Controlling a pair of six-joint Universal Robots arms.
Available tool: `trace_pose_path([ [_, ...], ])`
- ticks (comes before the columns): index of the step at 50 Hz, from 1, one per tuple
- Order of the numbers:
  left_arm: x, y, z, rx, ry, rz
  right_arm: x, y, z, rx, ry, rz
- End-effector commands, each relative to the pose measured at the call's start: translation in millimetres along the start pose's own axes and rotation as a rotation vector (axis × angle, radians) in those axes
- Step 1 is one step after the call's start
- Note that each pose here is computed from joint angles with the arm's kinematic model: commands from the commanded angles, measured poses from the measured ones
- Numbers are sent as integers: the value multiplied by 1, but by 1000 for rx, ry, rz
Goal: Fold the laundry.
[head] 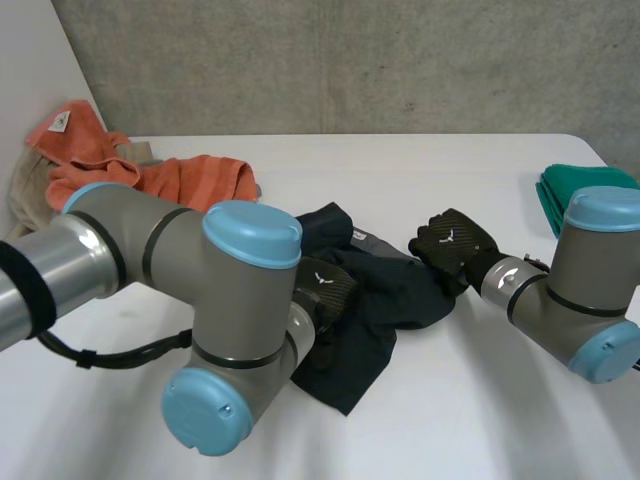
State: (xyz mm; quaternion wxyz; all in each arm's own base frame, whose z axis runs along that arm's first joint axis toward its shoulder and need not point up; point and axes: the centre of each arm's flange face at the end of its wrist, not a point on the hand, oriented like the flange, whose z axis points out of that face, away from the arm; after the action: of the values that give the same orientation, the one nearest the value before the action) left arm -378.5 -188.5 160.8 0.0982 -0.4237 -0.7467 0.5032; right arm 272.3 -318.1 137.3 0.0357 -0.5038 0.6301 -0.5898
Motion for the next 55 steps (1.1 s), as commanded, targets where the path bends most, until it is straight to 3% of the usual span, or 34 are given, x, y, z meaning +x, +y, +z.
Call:
trace_pose_path([
  [1, 7, 2, 11, -8, 6, 50, -9, 0, 4, -42, 12, 71],
  [14, -4, -11, -4, 9, -33, 42, 8, -5, 0, -69, 61, 77],
  [23, -82, -84, -84, 235, -146, 0, 42, -65, -45, -41, 104, 98],
  [31, -109, -72, -78, 188, -111, 3, 35, -88, -54, -10, 100, 164],
  [35, -100, -46, -62, 78, -67, -30, 29, -78, -37, -38, 124, 162],
  [38, -86, -29, -58, 21, -20, -59, 42, -59, -12, -60, 224, 121],
  [45, -65, -11, -59, 1, 25, -128, 52, -39, 21, -15, 302, 20],
  [55, -5, 12, -60, 20, 163, -39, 47, -35, 38, 8, 379, -23],
])
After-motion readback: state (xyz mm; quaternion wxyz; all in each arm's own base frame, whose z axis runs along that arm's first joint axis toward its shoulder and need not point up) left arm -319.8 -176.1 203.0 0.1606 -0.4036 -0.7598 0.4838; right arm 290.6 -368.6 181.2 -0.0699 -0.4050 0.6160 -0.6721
